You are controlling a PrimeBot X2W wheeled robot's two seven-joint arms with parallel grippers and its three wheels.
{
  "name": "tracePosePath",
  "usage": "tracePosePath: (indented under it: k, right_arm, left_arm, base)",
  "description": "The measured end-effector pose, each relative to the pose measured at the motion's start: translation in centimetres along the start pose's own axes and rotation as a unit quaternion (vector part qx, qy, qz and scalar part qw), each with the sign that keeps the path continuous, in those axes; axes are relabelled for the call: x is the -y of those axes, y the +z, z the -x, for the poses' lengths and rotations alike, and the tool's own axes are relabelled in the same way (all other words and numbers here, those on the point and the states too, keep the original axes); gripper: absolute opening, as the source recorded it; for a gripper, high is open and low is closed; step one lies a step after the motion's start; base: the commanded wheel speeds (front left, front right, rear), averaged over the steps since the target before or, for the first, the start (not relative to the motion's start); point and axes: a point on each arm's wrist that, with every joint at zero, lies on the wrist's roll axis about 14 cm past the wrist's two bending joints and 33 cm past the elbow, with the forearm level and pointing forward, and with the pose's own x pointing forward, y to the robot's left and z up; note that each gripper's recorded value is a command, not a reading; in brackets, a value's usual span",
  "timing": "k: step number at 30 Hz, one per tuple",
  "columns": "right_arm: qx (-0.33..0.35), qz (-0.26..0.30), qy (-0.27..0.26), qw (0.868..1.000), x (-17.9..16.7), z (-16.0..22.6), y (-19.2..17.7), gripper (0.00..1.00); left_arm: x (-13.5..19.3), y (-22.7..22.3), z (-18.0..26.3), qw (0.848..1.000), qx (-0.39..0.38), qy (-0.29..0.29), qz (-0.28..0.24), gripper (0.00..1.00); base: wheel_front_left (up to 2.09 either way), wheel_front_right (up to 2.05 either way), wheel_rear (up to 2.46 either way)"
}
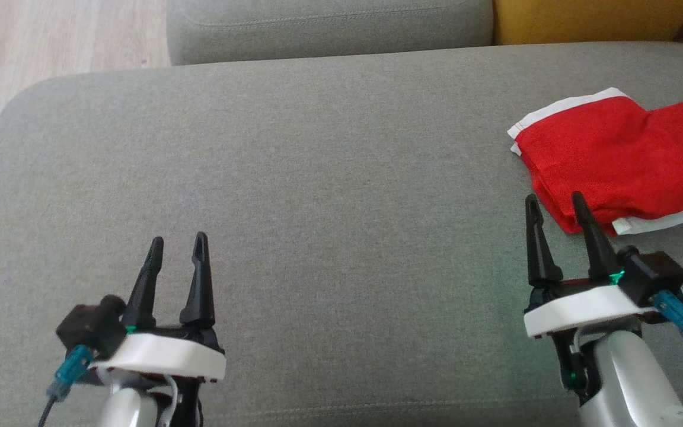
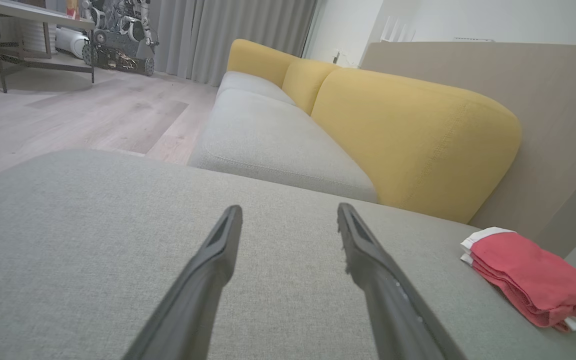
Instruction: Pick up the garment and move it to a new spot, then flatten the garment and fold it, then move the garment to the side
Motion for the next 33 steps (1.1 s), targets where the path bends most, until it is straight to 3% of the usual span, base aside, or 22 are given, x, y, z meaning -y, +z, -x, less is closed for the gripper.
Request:
tracePosePath:
  k: [1, 8, 33]
  right_arm:
    - [-0.003, 0.0, 0.0, 1.0, 0.0, 0.0, -0.2, 0.0]
    - [-0.073, -0.021, -0.02, 0.997, 0.8, 2.6, -4.6, 0.0]
    - [-0.06, -0.149, -0.065, 0.985, 2.2, 2.4, -3.7, 0.0]
  left_arm:
    - [-0.1, -0.1, 0.0, 1.0, -0.002, 0.002, 0.003, 0.0]
    - [-1.3, -3.9, 2.1, 0.997, -0.065, 0.028, 0.016, 0.0]
    - [-2.5, -4.2, 2.2, 0.985, -0.08, 0.063, 0.137, 0.0]
  base:
    - [0.0, 0.0, 0.0]
    - [0.0, 0.0, 0.0]
    - [0.0, 0.0, 0.0]
